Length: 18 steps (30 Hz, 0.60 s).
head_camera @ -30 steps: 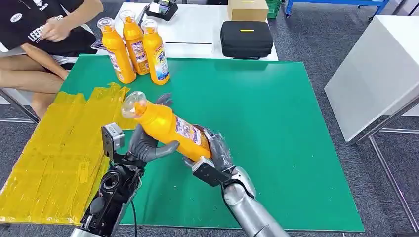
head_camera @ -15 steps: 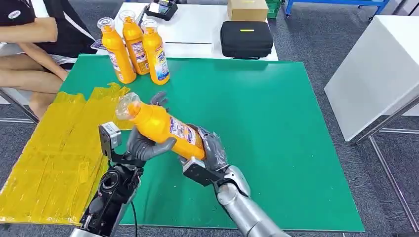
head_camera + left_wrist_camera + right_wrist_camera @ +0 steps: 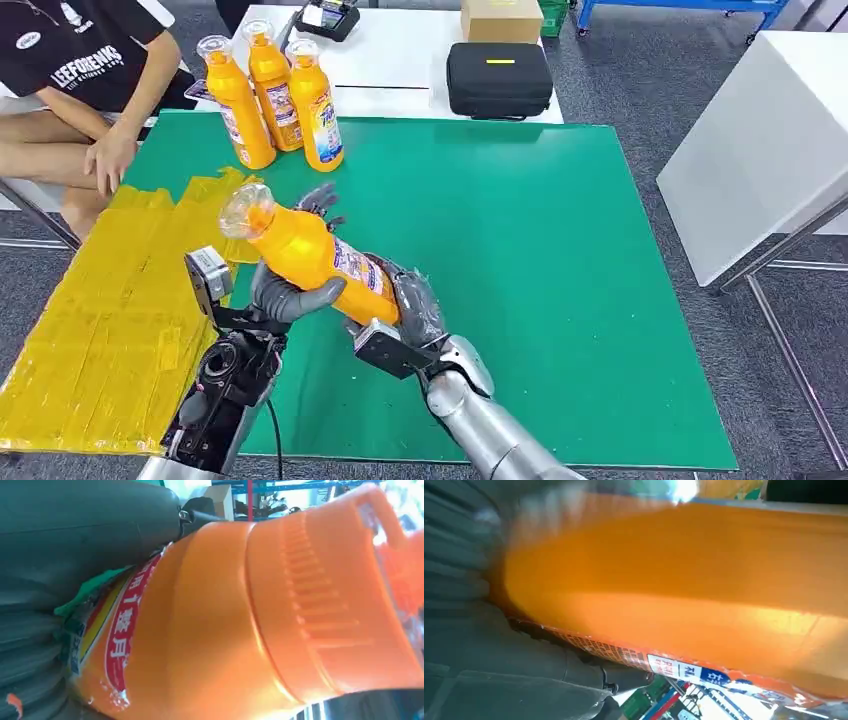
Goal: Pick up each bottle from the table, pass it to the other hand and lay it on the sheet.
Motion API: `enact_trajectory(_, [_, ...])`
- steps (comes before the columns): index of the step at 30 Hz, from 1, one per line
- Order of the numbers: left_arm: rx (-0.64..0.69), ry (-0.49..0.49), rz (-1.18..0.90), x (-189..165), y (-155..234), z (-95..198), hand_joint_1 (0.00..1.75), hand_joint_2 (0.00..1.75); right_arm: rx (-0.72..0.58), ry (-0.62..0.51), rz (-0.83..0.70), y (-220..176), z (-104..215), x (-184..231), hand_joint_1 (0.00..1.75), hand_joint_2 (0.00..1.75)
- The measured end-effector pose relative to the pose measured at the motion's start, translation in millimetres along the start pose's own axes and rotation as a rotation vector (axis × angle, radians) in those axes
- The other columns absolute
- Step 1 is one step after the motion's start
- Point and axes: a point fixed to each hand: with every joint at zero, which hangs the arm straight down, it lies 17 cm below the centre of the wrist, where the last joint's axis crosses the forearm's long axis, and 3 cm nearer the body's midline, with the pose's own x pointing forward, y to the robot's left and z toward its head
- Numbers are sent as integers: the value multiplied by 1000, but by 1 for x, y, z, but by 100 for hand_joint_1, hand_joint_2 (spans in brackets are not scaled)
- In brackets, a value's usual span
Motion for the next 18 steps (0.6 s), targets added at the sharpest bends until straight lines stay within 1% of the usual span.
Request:
enact_trajectory(6, [-13, 11, 20, -7, -15, -2, 175, 175, -22, 19, -5, -8, 11, -12, 175, 175])
enact_trajectory(11, [-23, 17, 39, -10, -24, -4, 175, 175, -29, 14, 2, -9, 15, -12, 175, 175])
enact_trajectory(18, [0, 12, 45, -10, -23, -3, 175, 175, -25, 3, 11, -9, 18, -9, 175, 175])
